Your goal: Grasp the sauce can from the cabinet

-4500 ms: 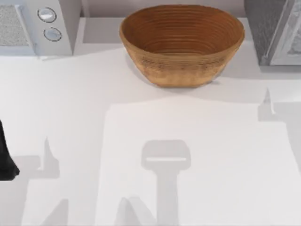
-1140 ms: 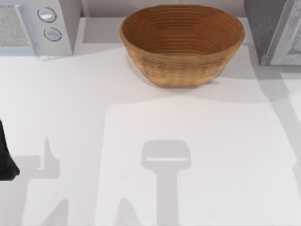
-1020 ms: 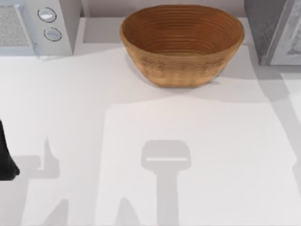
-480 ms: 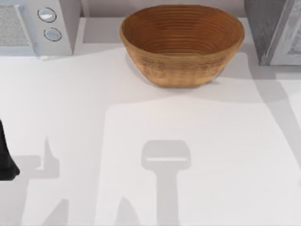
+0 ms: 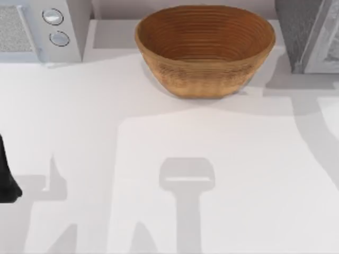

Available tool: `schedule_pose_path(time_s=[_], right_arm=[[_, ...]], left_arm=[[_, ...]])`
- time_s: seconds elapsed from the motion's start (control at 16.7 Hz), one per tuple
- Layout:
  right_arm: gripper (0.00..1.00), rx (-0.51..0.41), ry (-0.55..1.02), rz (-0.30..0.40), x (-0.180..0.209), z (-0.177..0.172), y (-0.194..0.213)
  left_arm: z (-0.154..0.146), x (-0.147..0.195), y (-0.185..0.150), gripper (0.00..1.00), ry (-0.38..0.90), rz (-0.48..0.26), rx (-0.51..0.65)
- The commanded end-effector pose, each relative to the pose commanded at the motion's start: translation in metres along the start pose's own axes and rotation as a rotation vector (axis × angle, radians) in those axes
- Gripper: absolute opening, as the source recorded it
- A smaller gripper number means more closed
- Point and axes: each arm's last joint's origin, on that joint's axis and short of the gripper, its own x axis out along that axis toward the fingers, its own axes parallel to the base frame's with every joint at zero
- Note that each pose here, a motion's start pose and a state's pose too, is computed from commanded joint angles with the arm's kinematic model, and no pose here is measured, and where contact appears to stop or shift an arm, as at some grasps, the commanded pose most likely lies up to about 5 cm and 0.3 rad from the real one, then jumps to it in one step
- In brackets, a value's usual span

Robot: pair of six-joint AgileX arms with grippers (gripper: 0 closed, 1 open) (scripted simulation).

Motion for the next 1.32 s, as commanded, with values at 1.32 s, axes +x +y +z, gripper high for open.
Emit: schedule_pose_path(time_s=[1.32], right_arm=[[0.0,-0.035,0.234,0.036,-0.023,-0.27,-0.034]], left_arm=[[0.0,0.0,0.0,1.0,0.0,0.0,0.0]])
